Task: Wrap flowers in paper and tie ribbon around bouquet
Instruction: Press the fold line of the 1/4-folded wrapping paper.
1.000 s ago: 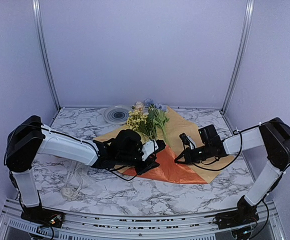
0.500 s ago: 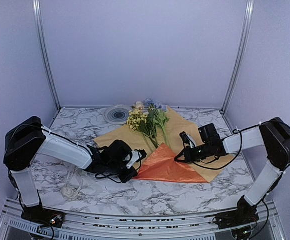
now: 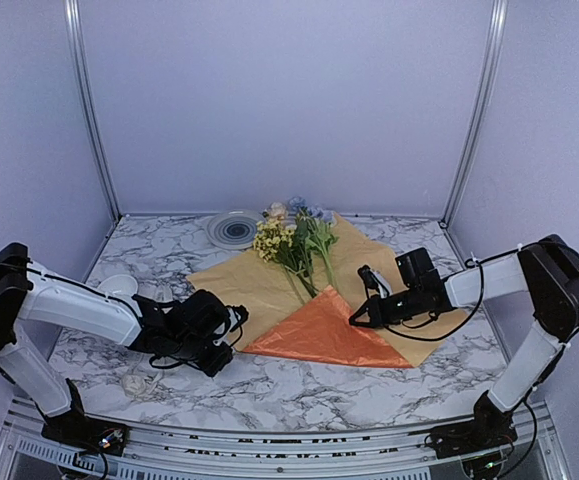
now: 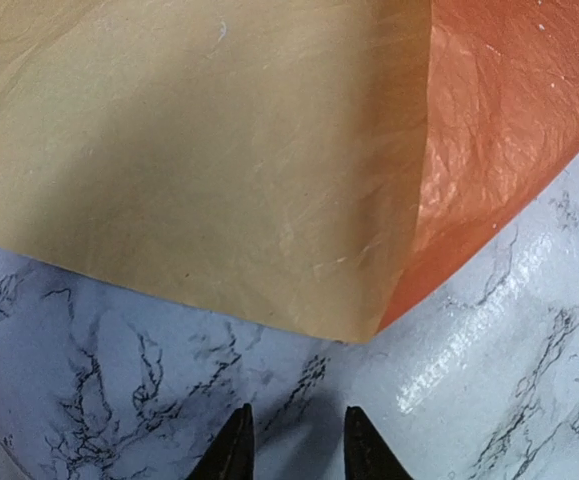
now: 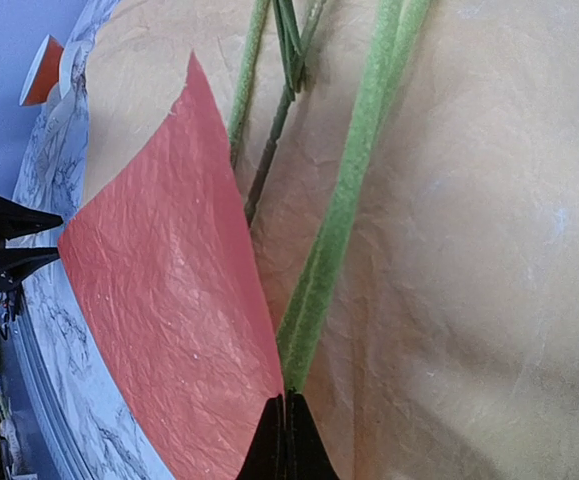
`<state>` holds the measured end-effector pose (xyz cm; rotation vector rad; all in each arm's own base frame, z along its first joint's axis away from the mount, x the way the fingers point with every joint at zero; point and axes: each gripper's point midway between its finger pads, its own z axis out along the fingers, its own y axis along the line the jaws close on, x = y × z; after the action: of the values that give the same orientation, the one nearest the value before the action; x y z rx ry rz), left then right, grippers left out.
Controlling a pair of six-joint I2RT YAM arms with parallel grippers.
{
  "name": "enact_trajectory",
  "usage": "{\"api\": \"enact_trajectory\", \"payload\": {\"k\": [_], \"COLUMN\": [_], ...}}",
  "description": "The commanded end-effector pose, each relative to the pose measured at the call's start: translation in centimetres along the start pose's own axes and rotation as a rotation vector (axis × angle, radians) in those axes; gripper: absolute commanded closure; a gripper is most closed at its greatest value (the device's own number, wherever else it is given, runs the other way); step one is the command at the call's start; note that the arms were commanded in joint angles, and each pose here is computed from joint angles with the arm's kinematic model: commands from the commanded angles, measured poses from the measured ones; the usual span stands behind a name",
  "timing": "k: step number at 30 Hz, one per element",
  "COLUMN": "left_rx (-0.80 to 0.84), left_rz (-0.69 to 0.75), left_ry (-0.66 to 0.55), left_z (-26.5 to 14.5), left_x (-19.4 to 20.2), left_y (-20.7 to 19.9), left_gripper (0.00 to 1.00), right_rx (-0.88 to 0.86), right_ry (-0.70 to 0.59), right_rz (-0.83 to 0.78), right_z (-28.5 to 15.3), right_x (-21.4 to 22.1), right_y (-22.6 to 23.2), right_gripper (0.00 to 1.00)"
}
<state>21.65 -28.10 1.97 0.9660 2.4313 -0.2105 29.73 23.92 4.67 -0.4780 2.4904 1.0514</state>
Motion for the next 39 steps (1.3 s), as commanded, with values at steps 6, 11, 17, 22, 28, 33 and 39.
{"api": "enact_trajectory", "payload": {"k": [6,11,17,22,28,33,39], "left_rx": [0.093,0.169,0.160,0.140,0.159,0.170,0.213], "left_rz": [0.128,0.188,0.243,0.225,0.170,0.137,0.098], "left_ry": [-0.115,-0.132,-0.025,0.056,0.107,0.107,0.079], "left_z": [-3.4,0.3,4.2,5.8,5.8,5.4,5.5], "left_x": [-6.3,-10.7,-8.4,-5.4,-3.1,-2.4,-2.8], "left_y": [-4.2,-7.7,-7.9,-6.7,-6.5,-6.4,-7.0], "left_gripper": [0.67,0.69,0.71,0.72,0.73,0.73,0.73], "right_rx": [0.004,0.037,0.119,0.177,0.470,0.527,-0.192], "right_ry": [-0.009,0.006,0.009,0.007,-0.058,-0.180,-0.031], "right_rz": [-0.044,-0.028,-0.004,-0.001,0.009,-0.140,-0.065], "right_z": [-0.4,0.1,-0.1,-0.9,-5.9,-8.9,-0.9], "right_x": [-1.7,-2.0,-2.4,-2.9,-6.1,-7.8,-0.9], "right_y": [0.4,-0.4,-1.6,-1.9,-3.3,2.6,12.1], "right_gripper": [1.00,1.00,1.00,0.90,0.70,0.66,0.79]}}
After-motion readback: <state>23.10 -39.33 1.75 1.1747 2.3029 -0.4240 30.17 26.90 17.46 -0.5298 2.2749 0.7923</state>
